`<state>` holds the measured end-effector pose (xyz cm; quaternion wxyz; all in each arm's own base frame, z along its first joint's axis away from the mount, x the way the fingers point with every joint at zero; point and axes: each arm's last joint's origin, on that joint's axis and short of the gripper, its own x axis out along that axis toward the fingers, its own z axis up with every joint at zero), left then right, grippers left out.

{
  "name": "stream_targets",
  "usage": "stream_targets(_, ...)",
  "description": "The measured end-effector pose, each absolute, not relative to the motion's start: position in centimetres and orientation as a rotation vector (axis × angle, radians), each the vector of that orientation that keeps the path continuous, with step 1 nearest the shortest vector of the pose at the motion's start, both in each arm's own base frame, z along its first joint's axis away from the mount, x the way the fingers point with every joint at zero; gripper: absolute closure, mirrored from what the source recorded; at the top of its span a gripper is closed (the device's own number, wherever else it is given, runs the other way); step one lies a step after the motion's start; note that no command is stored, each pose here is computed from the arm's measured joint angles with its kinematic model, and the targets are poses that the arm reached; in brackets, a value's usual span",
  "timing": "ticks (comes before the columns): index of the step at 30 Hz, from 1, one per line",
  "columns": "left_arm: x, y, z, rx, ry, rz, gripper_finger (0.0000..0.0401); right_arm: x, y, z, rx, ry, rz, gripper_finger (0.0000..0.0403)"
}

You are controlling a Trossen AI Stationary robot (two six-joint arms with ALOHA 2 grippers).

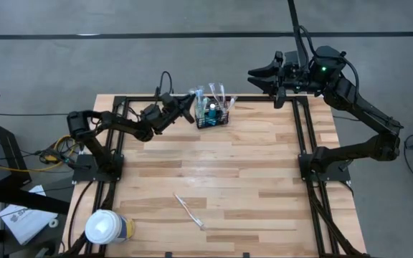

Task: Pick & Place toothbrushing station
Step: Put the green toothbrush into the black wire organizer

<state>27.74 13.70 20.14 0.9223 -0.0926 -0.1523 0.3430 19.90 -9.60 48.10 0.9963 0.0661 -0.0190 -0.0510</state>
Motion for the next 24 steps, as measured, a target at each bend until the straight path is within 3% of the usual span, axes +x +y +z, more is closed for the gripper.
stream_targets(18,29.0,13.9,15.8,-0.268,-0.184,0.567,0.0379,19.9,-9.5,47.8,0.13,-0.01,-0.093,0.0284)
stream_targets(24,28.9,13.8,14.9,-0.284,-0.112,0.559,0.0338,20.0,-9.3,47.8,0.129,-0.01,-0.075,0.0284)
